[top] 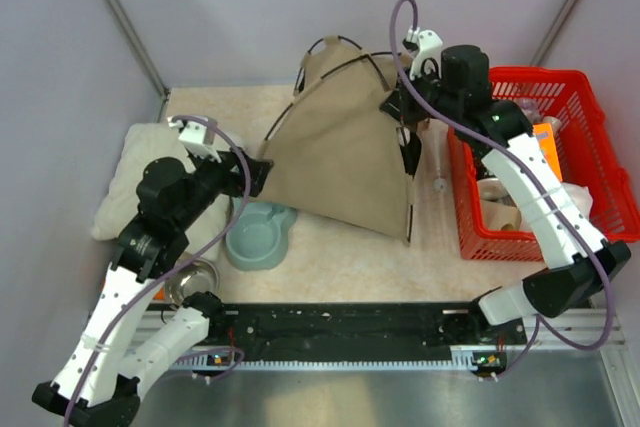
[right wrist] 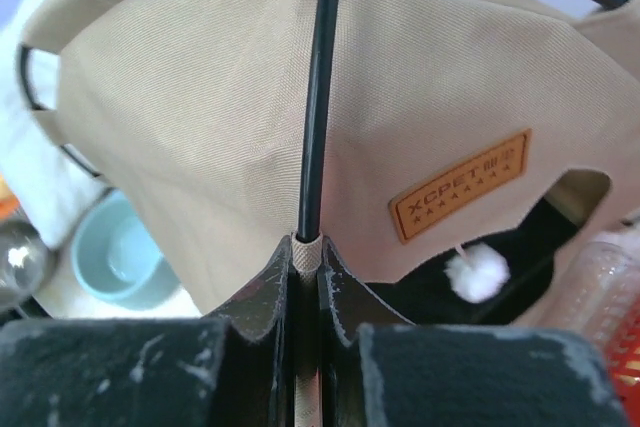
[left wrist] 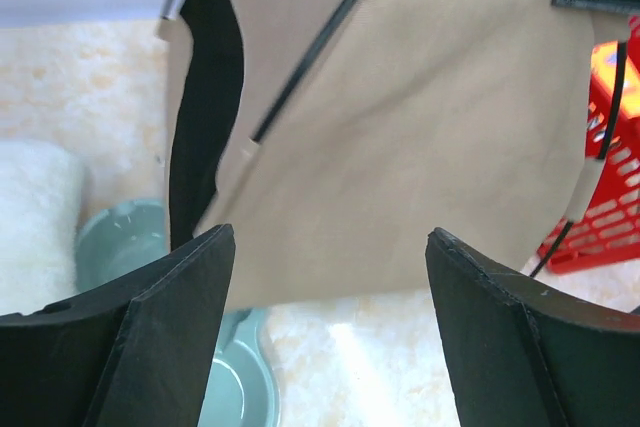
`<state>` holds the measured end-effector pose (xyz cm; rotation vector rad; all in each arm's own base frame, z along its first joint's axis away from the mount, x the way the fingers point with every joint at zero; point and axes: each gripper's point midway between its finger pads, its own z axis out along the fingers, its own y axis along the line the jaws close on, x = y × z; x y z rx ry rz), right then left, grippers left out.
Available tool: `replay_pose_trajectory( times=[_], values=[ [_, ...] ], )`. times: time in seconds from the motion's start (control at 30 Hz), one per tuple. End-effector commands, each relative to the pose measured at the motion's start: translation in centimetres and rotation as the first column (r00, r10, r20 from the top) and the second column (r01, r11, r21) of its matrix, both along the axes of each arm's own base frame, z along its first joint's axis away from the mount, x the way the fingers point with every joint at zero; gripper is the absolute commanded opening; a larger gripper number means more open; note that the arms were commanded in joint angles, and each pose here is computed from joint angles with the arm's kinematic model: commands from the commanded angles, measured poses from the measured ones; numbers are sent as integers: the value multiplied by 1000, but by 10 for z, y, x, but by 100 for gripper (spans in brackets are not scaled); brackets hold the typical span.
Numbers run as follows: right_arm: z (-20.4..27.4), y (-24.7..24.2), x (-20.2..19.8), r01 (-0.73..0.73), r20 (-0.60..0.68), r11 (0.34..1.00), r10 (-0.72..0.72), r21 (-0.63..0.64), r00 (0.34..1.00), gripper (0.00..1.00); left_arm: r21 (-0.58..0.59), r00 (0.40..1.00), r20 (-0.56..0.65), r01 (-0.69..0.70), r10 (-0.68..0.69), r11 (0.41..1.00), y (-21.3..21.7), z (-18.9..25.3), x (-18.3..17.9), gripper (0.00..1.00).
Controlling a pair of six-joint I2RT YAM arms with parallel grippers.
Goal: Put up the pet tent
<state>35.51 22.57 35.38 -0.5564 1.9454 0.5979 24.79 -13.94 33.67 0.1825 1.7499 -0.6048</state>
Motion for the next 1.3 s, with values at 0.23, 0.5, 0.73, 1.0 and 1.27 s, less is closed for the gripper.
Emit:
replay_pose_trajectory(
  times=[0.23,0.5,0.73,1.0,1.27],
  values=[
    [107,35,-1,226,108,837,-318,498,942,0,-72,994,67,-77,81,994,18,63,-14,80],
    [113,88,16,416,89,736,-538,533,838,0,-46,995,28,-93,94,995,21,43,-13,80],
    [83,125,33,558,74,712,-642,427,763,0,-36,994,22,-105,105,994,24,33,-14,79],
    [85,135,19,475,110,814,-535,334,838,69,-38,1000,18,-21,21,999,4,21,-5,80],
    [109,77,-5,355,168,893,-408,276,897,73,-47,991,77,112,-108,993,-29,24,20,80]
  ],
)
